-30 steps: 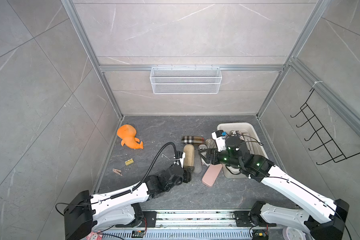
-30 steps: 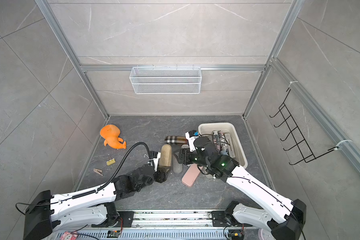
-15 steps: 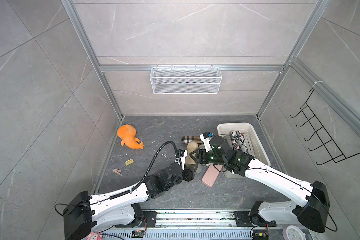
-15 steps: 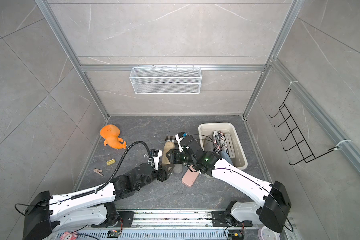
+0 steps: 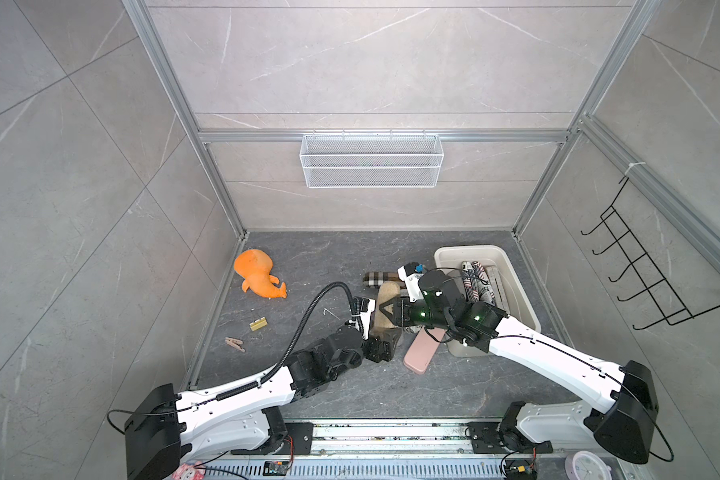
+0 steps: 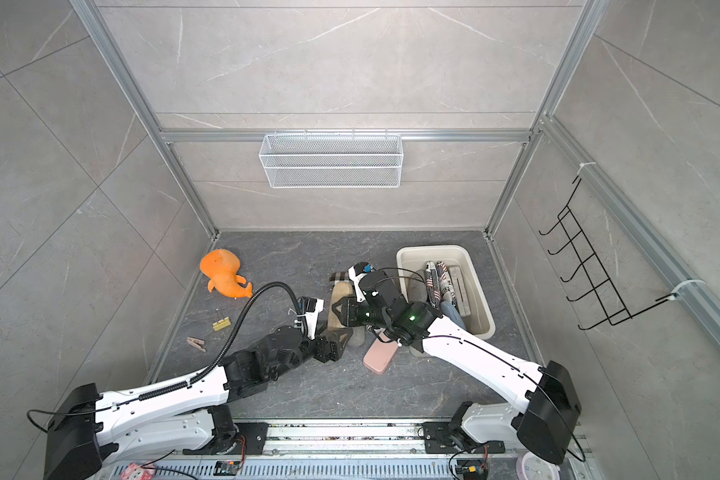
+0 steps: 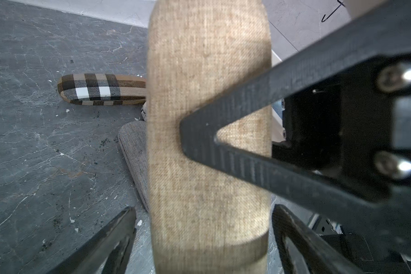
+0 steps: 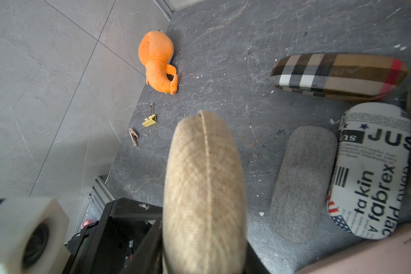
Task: Put the glasses cases into the storage boxes
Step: Pick up the glasses case at the center of the board, then place the glasses case in the storage box.
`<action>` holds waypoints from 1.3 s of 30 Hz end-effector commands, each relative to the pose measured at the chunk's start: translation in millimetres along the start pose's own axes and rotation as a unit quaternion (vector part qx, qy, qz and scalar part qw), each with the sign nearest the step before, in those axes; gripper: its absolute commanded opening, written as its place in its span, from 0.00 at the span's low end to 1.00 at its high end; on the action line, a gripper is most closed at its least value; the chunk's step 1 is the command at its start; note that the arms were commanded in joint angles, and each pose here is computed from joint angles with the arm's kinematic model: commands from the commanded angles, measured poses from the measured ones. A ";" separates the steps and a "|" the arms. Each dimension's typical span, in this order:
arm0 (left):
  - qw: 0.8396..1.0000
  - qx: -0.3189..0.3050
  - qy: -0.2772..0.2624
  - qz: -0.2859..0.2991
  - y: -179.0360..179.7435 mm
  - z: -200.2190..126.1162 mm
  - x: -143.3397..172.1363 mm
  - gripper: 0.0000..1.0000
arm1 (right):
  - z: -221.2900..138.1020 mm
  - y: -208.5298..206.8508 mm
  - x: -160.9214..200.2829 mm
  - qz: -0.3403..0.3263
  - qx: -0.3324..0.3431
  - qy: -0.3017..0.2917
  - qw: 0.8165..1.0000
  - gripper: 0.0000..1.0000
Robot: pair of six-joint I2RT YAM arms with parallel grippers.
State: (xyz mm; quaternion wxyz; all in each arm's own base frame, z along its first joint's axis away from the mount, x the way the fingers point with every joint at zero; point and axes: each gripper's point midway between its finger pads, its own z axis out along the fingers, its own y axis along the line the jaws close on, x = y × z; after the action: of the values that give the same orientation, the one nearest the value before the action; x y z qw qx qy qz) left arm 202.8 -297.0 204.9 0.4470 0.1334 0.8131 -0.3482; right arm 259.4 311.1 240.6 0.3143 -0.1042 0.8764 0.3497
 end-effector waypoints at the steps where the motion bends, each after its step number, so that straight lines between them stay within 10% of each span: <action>1: 1.000 0.014 -0.020 -0.016 -3.8 -14.4 -12.7 0.93 | -35.5 21.9 -36.7 -0.025 -0.006 -0.050 0.998 0.40; 11: 0.998 -0.035 -0.023 -0.036 30.8 -45.1 -0.3 0.92 | -111.3 -57.9 -84.7 -0.064 0.149 -0.094 0.982 0.40; 24: 0.997 -0.068 -0.025 -0.031 48.2 -55.3 4.1 0.92 | -167.8 -204.0 -66.4 -0.040 0.433 -0.022 0.900 0.41; 39: 0.997 -0.077 -0.005 -0.012 45.9 -38.9 10.5 0.93 | -130.8 -243.0 7.1 0.003 0.444 0.102 0.890 0.42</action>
State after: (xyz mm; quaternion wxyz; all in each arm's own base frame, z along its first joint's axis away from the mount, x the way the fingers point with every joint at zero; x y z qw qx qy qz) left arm 190.5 -233.5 175.7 0.4392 0.0902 0.8469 -0.2860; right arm 298.2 43.0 181.9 0.2462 0.0043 0.9641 -0.0996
